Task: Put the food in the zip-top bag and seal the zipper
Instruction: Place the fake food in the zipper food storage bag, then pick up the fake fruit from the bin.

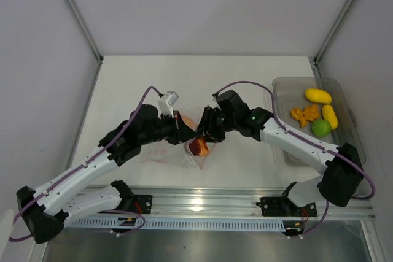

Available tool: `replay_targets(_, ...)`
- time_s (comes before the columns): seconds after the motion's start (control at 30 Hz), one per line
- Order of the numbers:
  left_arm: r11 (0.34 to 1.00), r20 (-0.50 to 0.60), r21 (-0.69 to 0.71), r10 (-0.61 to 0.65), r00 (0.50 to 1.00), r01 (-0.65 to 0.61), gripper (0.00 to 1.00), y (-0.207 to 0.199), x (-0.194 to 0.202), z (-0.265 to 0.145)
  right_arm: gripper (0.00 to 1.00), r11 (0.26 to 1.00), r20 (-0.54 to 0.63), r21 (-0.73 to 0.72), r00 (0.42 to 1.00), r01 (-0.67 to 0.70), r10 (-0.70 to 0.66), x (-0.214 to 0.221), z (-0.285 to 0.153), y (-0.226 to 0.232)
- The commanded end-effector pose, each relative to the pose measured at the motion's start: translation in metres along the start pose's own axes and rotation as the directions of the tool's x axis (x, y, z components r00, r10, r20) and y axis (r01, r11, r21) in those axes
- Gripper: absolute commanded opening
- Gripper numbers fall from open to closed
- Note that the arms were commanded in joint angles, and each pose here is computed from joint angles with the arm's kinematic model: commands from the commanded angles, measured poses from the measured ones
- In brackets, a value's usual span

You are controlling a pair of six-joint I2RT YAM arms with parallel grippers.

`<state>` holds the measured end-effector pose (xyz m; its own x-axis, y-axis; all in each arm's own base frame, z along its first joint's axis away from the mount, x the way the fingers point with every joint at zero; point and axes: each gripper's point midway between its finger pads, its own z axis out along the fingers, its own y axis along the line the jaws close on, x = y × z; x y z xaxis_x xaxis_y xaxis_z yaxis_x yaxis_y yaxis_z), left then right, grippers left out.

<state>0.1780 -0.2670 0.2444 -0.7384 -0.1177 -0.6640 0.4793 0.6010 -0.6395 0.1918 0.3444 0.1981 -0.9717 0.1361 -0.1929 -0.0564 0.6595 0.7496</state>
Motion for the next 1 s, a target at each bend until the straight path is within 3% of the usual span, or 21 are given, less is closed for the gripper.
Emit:
replay_targets(0.0,0.998,0.027,0.069,-0.001,1.000,-0.001,0.01,-0.021,-0.011,-0.006,0.48,0.995,0.022,-0.039,0.996,0.089,-0.088,-0.011,-0.007,0.021)
replay_targets(0.1,0.998,0.032,0.057,0.004,0.999,-0.006,0.01,-0.018,-0.011,-0.008,0.61,0.994,0.024,-0.040,0.995,0.100,-0.099,-0.011,-0.009,0.021)
replay_targets(0.4,0.999,0.038,0.047,0.011,0.999,-0.013,0.01,-0.017,-0.012,-0.008,0.61,0.991,0.000,0.015,0.991,0.133,-0.133,0.002,-0.016,0.009)
replay_targets(0.77,0.999,0.019,0.018,0.030,0.999,-0.030,0.00,-0.005,-0.003,-0.004,0.61,0.957,0.200,0.218,0.951,0.193,-0.237,-0.018,-0.099,-0.031)
replay_targets(0.97,0.998,0.011,0.019,0.051,0.999,-0.051,0.00,-0.002,0.001,-0.004,0.64,0.937,0.300,0.328,0.928,0.118,-0.222,-0.042,-0.143,-0.069)
